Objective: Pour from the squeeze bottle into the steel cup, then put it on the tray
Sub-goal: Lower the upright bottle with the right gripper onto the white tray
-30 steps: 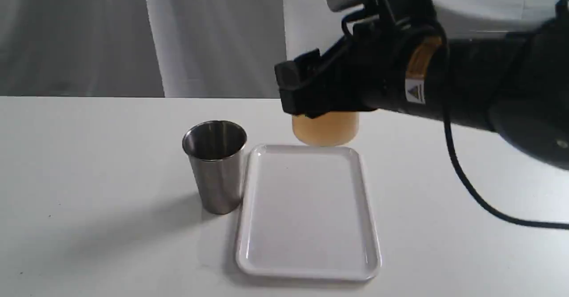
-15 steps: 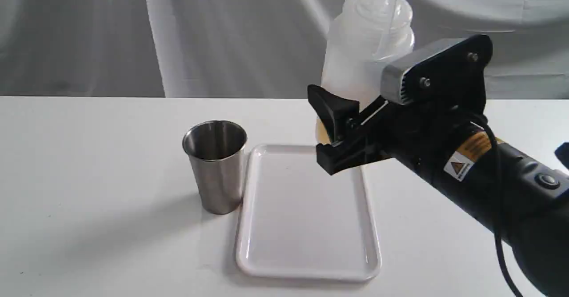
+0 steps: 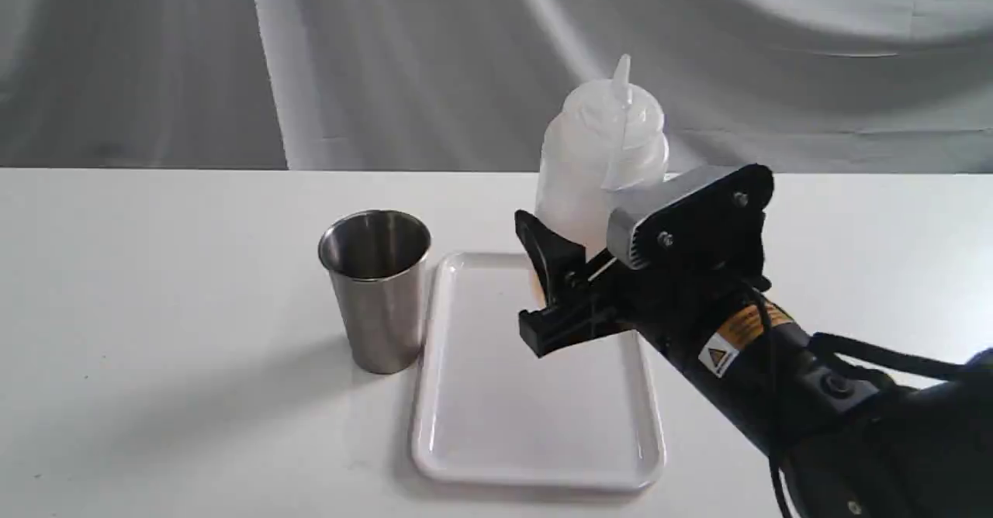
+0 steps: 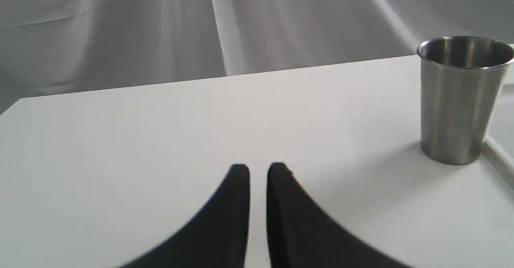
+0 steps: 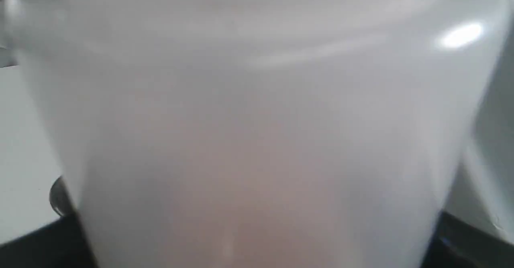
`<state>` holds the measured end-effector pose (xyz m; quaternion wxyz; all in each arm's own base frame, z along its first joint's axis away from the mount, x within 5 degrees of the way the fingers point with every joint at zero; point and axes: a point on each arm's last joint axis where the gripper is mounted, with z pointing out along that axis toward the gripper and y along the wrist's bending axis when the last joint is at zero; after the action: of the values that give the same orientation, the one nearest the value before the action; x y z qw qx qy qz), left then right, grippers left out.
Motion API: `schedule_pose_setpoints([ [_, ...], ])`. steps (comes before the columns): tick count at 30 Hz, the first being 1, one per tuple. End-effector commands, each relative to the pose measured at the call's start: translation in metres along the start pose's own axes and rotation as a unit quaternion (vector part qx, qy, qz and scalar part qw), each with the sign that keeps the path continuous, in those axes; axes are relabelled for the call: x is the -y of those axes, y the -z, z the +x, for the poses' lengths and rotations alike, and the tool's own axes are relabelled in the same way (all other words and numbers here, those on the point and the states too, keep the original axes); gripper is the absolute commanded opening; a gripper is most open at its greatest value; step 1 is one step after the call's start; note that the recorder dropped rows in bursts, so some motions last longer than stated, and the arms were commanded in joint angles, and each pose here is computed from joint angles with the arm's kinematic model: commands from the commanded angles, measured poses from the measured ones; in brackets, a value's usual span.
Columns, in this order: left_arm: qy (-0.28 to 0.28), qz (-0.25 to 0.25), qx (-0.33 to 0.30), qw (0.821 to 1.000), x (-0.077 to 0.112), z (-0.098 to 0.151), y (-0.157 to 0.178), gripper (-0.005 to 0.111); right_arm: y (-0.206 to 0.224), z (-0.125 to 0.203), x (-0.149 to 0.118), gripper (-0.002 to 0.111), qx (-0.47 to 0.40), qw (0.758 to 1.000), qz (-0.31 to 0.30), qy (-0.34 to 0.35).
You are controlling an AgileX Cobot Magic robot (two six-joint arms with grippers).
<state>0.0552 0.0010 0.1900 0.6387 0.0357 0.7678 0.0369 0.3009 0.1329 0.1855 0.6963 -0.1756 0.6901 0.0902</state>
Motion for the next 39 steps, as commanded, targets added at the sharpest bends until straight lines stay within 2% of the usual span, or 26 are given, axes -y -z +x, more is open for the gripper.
schedule_pose_setpoints([
  [1, -0.001, 0.001, 0.004, 1.000, 0.000, 0.001, 0.000, 0.008, -0.006, 0.009, 0.001, 0.000, 0.030, 0.999, 0.012, -0.004],
  [9, -0.001, 0.001, 0.004, 1.000, 0.000, 0.001, 0.000, 0.008, -0.029, 0.030, -0.002, 0.000, 0.015, 1.000, 0.014, -0.022],
  [15, -0.001, 0.001, 0.004, 1.000, 0.000, 0.001, 0.000, 0.008, -0.041, 0.047, 0.003, 0.000, -0.031, 0.995, 0.054, -0.081],
  [32, -0.001, 0.001, 0.004, 1.000, 0.000, 0.001, 0.000, 0.008, -0.047, 0.088, -0.002, 0.000, -0.072, 0.993, 0.055, -0.075],
  [39, -0.001, 0.001, 0.004, 1.000, 0.000, 0.001, 0.000, 0.008, -0.047, 0.090, -0.002, 0.000, -0.067, 0.993, 0.055, -0.074],
])
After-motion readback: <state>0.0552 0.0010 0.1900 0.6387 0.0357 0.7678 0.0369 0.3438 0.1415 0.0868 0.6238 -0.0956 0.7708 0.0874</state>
